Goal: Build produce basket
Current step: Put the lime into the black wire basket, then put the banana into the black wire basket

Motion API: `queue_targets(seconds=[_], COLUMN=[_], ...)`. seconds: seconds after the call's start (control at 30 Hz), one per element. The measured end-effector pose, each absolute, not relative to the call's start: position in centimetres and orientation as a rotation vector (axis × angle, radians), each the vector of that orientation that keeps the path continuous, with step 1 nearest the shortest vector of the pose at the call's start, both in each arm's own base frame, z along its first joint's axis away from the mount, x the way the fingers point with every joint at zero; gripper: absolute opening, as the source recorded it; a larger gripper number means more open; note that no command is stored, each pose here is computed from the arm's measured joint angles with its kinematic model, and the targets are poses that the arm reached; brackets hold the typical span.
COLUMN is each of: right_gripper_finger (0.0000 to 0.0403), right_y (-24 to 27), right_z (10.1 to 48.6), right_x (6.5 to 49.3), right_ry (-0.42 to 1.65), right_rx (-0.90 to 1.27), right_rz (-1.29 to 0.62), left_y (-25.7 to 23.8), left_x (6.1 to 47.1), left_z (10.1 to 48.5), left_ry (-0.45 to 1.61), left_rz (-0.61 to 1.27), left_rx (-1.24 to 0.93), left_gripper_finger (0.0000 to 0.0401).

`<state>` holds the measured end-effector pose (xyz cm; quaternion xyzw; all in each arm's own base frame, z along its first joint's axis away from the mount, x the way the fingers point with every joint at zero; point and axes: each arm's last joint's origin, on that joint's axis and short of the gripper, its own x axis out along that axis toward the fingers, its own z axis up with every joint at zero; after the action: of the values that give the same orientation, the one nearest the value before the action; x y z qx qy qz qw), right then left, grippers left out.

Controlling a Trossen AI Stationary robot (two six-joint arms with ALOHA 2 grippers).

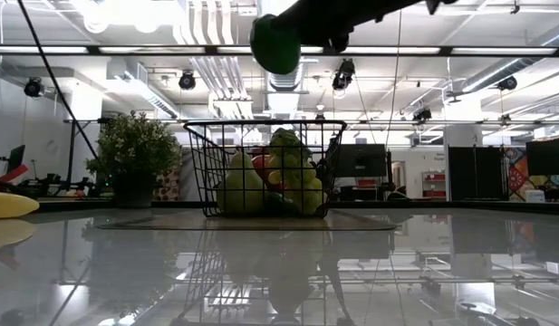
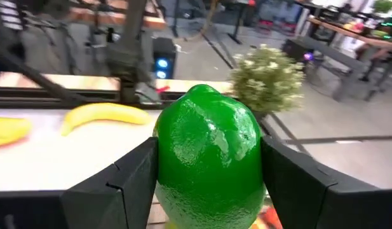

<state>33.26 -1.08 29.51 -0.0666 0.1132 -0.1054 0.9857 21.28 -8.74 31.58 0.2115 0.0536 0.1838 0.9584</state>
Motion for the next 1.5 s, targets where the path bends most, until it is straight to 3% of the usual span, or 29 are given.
queue_targets(seconds=[0.3, 0.63, 1.03, 1.5], right_gripper_finger=[0.0237, 0.0237, 0.0240, 0.0309], right_y=[-7.1, -12.9, -16.1, -16.4], right_z=[28.9, 26.2, 24.4, 22.9], right_x=[37.0, 41.1, 42.1, 42.5], right_ry=[0.442, 0.658, 0.730, 0.756], right_rx=[-0.174, -0.210, -0.187, -0.157], right_rz=[-0.336, -0.399, -0.416, -0.426], left_y=[-7.2, -6.6, -6.5, -6.5], left_x=[18.4, 17.3, 17.1, 17.1], left_z=[30.9, 29.9, 29.9, 30.0], left_ry=[-0.059, -0.076, -0.077, -0.079], left_rz=[0.421, 0.427, 0.430, 0.431], left_rx=[0.442, 0.440, 0.460, 0.464], left_gripper_finger=[0.0322, 0.0322, 0.0322, 0.0322])
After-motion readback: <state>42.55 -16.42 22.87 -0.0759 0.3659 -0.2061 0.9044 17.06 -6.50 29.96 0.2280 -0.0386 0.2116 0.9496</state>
